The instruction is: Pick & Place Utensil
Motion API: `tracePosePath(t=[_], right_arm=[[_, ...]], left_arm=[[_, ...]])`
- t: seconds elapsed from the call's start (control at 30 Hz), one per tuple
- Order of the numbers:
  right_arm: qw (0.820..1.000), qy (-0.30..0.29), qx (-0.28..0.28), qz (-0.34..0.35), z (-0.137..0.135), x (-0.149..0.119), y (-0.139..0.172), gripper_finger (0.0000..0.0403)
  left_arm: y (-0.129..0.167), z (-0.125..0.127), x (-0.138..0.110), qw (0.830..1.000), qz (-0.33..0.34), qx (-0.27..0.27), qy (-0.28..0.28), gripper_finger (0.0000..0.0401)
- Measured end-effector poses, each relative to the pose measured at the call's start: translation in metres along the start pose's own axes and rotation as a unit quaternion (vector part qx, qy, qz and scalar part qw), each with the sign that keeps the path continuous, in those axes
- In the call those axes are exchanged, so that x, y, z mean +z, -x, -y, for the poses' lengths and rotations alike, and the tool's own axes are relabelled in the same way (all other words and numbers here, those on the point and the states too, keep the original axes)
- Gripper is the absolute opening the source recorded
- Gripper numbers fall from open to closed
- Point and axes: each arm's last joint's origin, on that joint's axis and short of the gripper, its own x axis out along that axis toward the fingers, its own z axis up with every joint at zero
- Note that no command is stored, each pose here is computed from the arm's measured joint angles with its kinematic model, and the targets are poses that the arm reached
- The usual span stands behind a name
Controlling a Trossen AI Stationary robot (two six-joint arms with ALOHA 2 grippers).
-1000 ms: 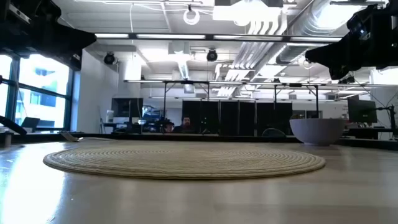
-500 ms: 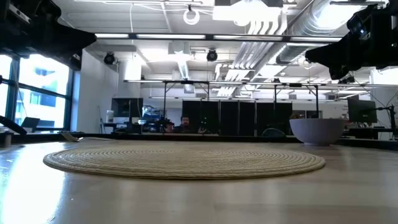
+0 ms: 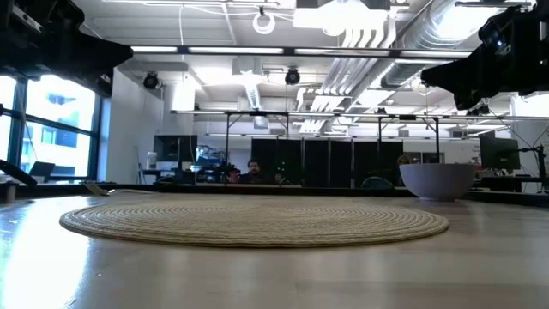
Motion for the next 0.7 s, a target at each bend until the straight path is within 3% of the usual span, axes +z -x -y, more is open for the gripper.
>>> tracePosePath(t=[0.7], right_arm=[[1.000, 0.000, 0.000, 0.000, 0.0000, 0.0000, 0.0000, 0.0012]], left_arm=[[0.0001, -0.0004, -0.0047, 1.000, -0.024, 0.002, -0.004, 0.0001]])
